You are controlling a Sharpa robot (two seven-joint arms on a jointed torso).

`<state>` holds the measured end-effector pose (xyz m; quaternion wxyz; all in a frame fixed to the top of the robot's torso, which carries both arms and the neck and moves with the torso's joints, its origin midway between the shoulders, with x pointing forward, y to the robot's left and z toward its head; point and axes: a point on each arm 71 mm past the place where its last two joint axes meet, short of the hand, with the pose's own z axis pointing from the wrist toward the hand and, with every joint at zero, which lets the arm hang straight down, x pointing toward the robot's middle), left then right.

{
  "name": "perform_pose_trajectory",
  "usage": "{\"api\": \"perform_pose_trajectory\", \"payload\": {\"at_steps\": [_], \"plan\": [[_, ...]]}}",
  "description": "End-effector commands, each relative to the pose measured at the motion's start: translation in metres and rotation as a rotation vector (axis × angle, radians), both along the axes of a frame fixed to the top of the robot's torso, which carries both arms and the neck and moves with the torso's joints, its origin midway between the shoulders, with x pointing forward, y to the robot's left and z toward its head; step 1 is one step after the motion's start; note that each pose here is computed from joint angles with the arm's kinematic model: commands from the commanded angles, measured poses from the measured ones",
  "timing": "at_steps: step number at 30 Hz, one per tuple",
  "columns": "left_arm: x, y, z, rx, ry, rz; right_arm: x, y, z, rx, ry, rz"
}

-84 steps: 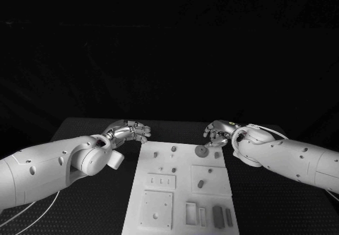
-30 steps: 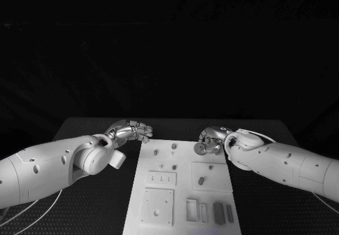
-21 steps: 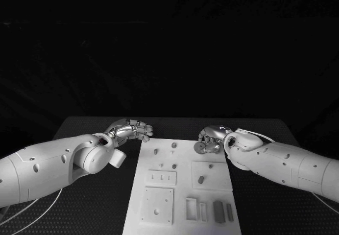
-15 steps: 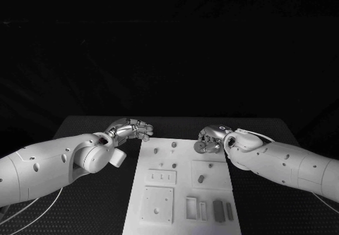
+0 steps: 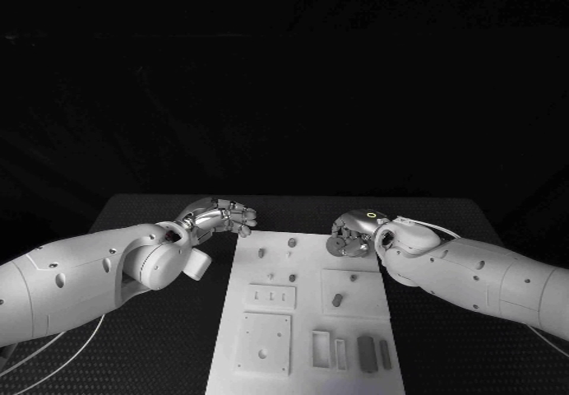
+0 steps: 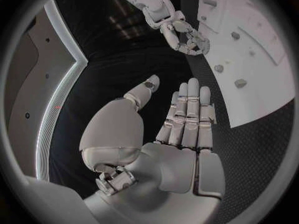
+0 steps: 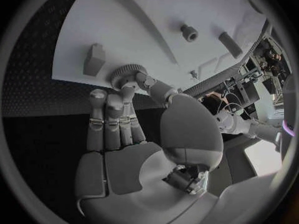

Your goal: Assemble the parts on the task board

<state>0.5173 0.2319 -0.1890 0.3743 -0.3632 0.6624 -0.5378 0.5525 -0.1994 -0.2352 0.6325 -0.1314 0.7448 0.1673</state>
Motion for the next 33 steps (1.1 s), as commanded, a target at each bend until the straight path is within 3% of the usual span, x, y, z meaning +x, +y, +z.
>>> {"api": "perform_pose_trajectory", "payload": {"at_steps": [1,9,19,33], "plan": [[-0.0008,-0.002,0.0011,-0.006,-0.007,-0.017,-0.004,-0.001,-0.012,-0.043,0.038,0.008],[-0.0006,-0.002,0.0009,0.001,-0.007,-0.015,-0.005,0.003,-0.011,-0.031,0.029,0.01],[-0.0008,-0.002,0.001,0.0,-0.007,-0.016,-0.006,0.011,0.001,-0.023,-0.033,0.023],[-0.0005,-0.004,0.001,0.004,-0.006,-0.01,-0.017,0.048,0.012,0.002,-0.112,0.093]]}}
